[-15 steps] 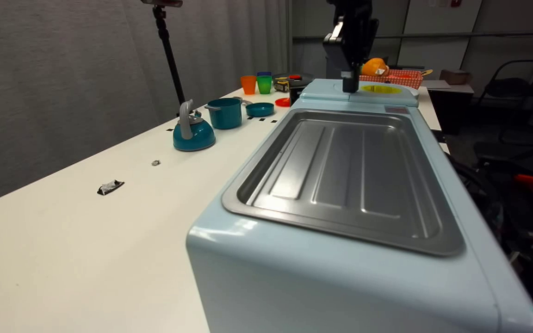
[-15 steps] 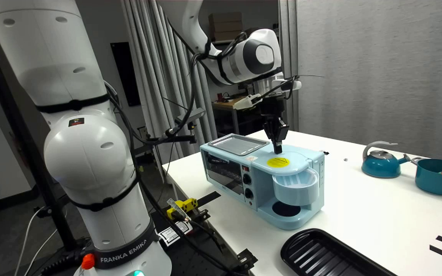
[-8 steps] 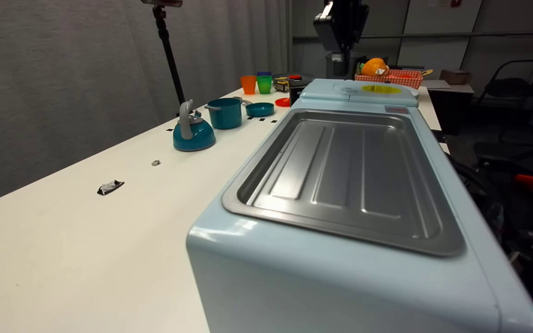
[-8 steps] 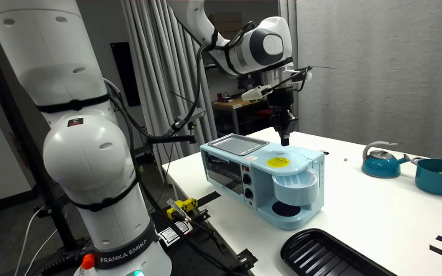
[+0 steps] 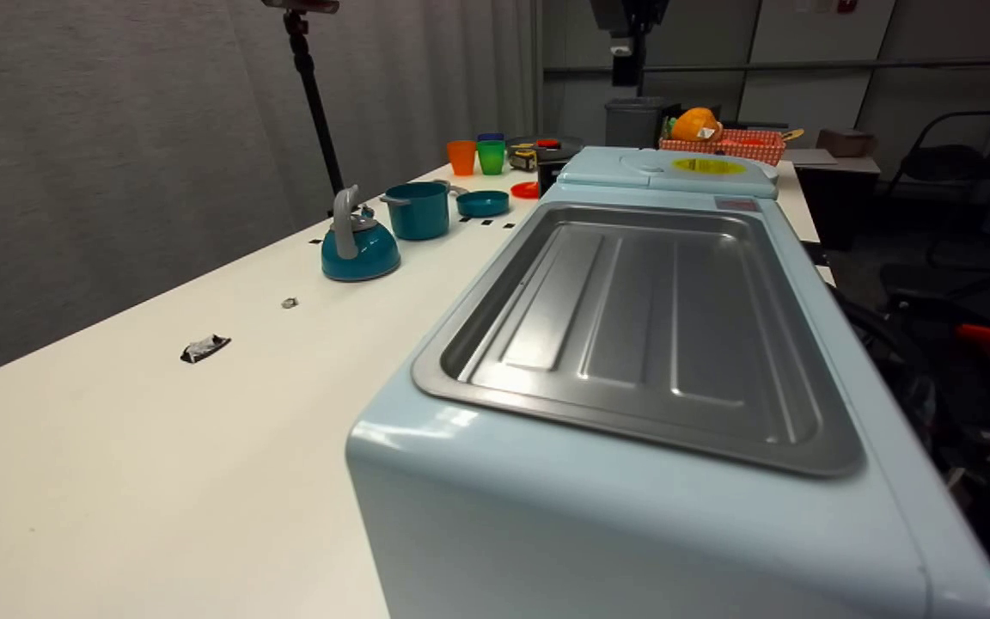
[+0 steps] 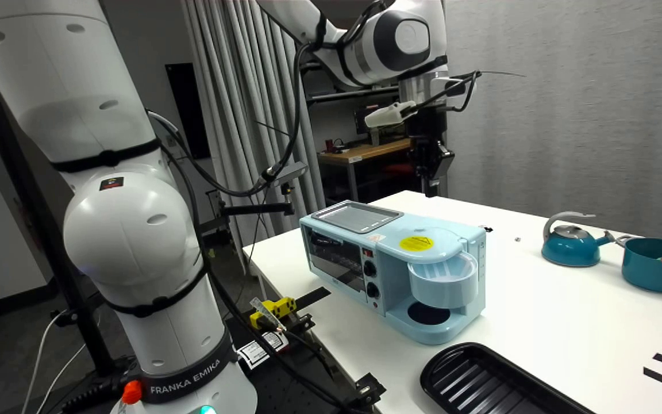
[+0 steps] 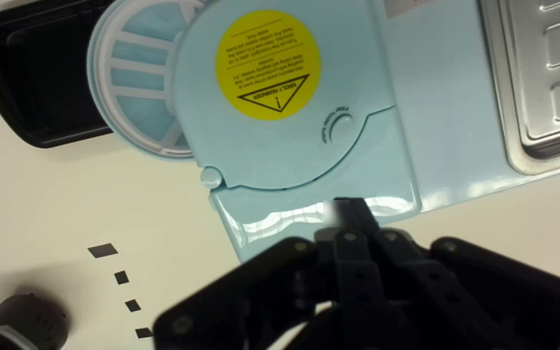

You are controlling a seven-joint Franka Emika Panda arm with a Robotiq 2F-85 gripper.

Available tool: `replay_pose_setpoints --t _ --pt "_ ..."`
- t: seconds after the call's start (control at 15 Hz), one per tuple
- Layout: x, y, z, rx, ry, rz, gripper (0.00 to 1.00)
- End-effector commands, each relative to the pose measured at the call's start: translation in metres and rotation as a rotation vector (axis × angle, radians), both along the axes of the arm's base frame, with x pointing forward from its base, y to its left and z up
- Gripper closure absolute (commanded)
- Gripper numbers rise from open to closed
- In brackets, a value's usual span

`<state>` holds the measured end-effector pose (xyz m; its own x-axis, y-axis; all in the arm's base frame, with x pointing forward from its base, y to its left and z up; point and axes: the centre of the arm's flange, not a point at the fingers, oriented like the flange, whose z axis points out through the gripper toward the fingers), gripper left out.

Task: Push down on the button on top of the microwave oven.

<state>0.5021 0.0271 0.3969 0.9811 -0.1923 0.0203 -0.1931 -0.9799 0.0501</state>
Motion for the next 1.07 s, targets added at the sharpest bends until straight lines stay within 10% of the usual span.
replay_pose_setpoints --t 0.0,0.87,1.0 --pt "-0.024 -0.016 0.019 0.028 0.014 0.043 1.0" --pt "-0.075 -0.043 0.038 0.065 -0.05 0.083 1.0" --pt "-0.079 -0.043 0.043 0.069 -0.087 0.068 0.73"
